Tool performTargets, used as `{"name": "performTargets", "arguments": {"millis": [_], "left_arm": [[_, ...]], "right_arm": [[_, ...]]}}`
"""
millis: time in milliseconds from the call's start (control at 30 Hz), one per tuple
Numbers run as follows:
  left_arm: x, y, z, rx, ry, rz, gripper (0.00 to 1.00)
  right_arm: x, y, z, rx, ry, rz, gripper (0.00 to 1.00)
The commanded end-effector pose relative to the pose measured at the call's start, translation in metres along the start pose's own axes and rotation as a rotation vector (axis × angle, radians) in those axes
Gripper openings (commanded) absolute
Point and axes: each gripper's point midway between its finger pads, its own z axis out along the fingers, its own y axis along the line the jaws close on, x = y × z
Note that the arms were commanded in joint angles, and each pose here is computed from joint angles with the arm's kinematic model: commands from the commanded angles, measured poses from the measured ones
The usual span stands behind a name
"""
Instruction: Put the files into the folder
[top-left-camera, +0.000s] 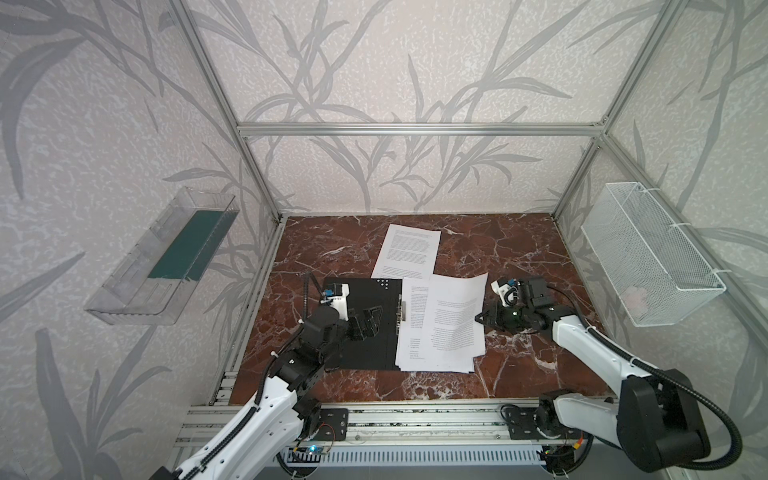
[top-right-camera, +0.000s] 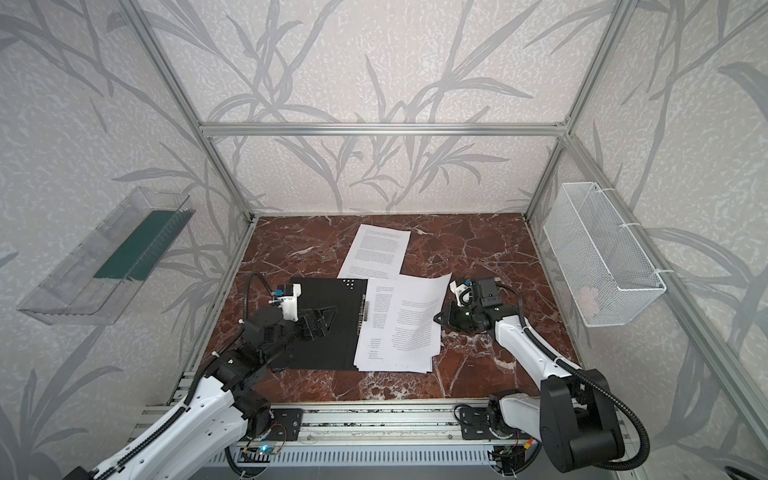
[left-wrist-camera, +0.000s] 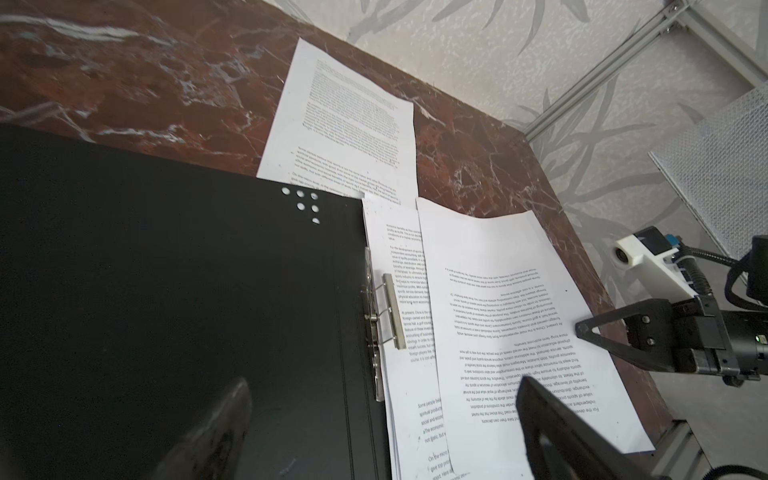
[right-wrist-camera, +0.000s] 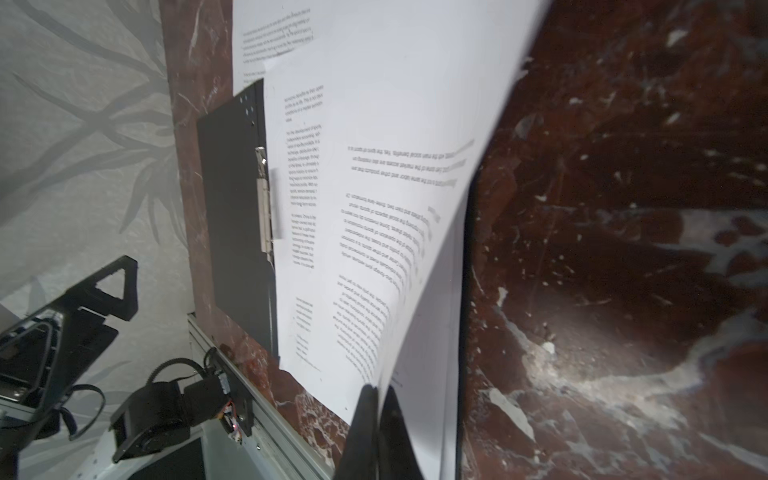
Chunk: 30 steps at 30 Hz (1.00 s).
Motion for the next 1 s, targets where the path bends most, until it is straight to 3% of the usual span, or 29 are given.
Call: {"name": "performTargets", "arguments": {"millis": [0,233,967], "left_arm": [[0.005,-0.016,0.009,0.079,0.049,0.018,0.99],[0.014,-0.023,0.020,0.107,0.109,0.025,0.99],[0.037,-0.046,0.035,0.172,0.232,0.081,0.99]], "right_arm": [[0.003,-0.002,-0.003,0.047,0.009,-0.094,0.00],[0.013,0.000,0.011,0.061,0.043,-0.145,0.00],[0.012,0.009,0.033,0.012,0.034,-0.124,0.00]]}}
